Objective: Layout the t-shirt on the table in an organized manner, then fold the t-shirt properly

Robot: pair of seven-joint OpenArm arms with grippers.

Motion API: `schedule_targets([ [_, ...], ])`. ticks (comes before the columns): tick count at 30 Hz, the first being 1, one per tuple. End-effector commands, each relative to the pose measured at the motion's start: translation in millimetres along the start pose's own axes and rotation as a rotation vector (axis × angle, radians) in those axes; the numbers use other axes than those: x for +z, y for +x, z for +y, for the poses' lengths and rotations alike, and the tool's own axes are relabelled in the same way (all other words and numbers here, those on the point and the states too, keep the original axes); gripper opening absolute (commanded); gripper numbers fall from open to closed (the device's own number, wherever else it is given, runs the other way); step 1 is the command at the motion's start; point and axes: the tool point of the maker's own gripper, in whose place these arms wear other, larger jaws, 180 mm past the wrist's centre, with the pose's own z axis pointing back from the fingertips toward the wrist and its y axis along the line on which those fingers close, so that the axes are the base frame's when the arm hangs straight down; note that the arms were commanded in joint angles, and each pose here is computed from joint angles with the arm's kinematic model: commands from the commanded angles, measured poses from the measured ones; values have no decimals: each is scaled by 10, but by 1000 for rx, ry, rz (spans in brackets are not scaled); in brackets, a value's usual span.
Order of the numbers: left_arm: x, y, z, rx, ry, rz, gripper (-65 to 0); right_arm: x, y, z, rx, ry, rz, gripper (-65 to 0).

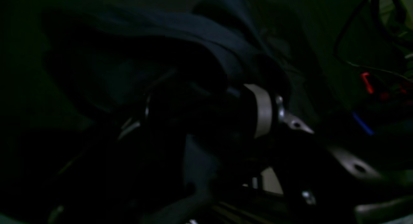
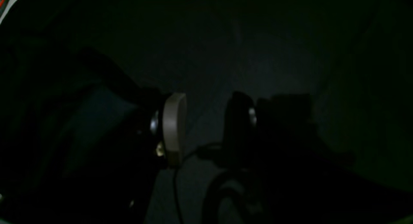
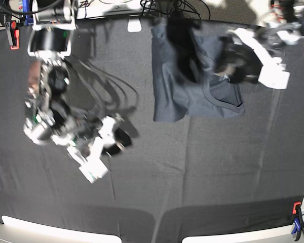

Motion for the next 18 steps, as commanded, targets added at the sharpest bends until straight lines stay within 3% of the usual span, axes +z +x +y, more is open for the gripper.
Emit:
schedule_targets([
  [1, 5, 70, -79, -16, -29, -22, -330, 84, 168, -45, 28, -7, -56, -419],
  [10, -1, 48, -192, 16, -86, -11, -330, 142, 116, -126, 3, -28, -59, -419],
  [15, 30, -154, -284, 45, -129, 86, -330, 142, 123, -126, 3, -28, -63, -419],
  [18, 75, -224, -317, 78, -125, 80, -330, 144, 140, -127, 3, -28, -73, -419],
])
